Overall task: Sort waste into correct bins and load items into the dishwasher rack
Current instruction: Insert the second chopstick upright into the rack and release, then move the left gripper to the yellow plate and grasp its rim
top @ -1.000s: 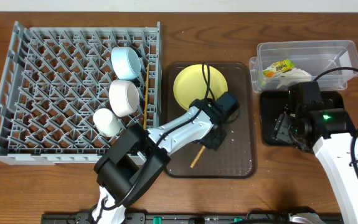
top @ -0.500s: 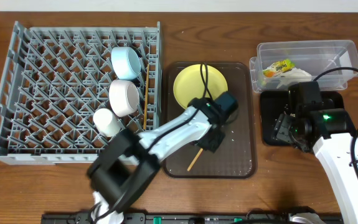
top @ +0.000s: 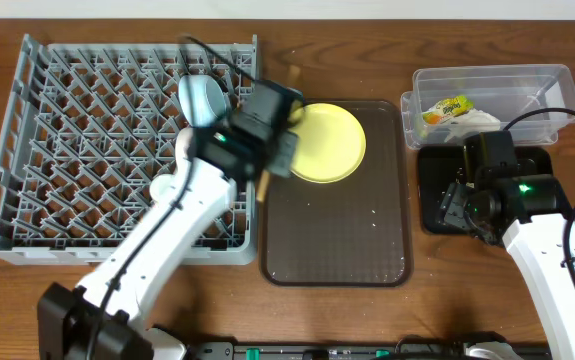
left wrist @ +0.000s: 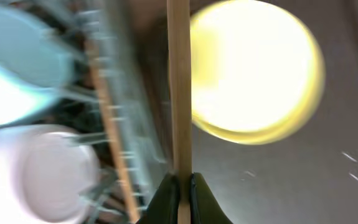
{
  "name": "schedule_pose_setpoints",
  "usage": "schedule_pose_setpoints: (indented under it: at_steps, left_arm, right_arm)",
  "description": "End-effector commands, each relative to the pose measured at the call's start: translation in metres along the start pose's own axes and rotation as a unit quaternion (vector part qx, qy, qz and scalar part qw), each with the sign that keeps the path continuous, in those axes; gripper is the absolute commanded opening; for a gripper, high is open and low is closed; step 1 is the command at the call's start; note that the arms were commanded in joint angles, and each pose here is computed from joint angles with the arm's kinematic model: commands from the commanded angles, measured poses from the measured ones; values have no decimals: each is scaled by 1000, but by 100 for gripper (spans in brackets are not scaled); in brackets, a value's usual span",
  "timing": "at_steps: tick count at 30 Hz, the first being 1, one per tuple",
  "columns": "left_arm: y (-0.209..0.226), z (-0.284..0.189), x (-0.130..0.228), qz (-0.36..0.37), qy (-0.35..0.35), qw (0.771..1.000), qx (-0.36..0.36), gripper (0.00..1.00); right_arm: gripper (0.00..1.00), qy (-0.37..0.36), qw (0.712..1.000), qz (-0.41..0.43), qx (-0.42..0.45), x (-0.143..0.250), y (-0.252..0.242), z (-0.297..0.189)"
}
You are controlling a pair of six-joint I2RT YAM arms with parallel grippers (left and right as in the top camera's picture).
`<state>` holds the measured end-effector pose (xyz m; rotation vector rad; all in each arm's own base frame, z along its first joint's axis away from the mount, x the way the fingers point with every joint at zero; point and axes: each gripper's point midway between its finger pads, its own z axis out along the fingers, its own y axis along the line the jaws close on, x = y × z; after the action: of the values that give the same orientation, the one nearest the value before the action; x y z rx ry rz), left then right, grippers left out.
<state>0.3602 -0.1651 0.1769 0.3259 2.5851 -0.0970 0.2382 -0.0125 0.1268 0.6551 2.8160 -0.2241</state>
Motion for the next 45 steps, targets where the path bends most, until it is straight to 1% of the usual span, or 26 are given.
schedule_pose_setpoints:
  at_steps: [1,4,9,11,12,14,16,17,18,21,24,27,28,31,35,38,45]
  left_arm:
    - [35,11,-4,-27,5,999,-37,6]
    - [56,22,-2,-56,17,997,-48,6]
    - [63,43,8,-74,50,995,-34,6]
    - [63,50,12,-73,60,995,-36,8]
    - [63,52,13,-73,63,995,-36,10]
    - [63,54,14,-73,66,994,-36,17]
    - [63,54,13,-73,63,995,-36,28]
    - [63,52,10,-73,58,995,-35,41]
    - [63,50,9,-74,54,995,-35,47]
    - [57,39,2,-73,37,996,-20,48]
    - [40,29,-4,-68,23,997,23,51]
    - [13,24,-8,-34,15,997,71,57]
    - [5,24,-8,-19,14,997,80,58]
    - [-20,26,-6,39,9,995,95,65]
    - [-58,35,-5,113,-1,987,118,69]
    - [-86,47,0,152,-3,979,133,69]
    - [-132,87,20,208,12,966,154,70]
  right_arm:
    - [79,-9,1000,12,-1,-3,-2,-4]
    - [78,-9,1000,12,-1,-3,-2,-4]
    - [79,-10,1000,13,-1,-4,-2,-4]
    - [79,-9,1000,12,-1,-4,-2,-4]
    - [79,-9,1000,12,-1,-4,-2,-4]
    - [79,-9,1000,12,-1,-4,-2,-4]
    - [79,-9,1000,12,-1,-4,-2,-4]
    - [79,-10,1000,12,-1,-4,-2,-4]
    - [79,-10,1000,12,-1,-4,-2,-4]
    - [79,-10,1000,12,-1,-4,-2,-4]
    - [79,-11,1000,13,-1,-4,-2,-4]
    - [78,-11,1000,13,-1,-4,-2,-4]
    - [78,-11,1000,13,-1,-4,-2,-4]
    - [78,-11,1000,13,-1,-4,-2,-4]
    - [78,-11,1000,13,-1,-4,-2,-4]
    - [78,-11,1000,13,-1,-4,-2,-4]
    - [78,-9,1000,13,-1,-4,-2,-4]
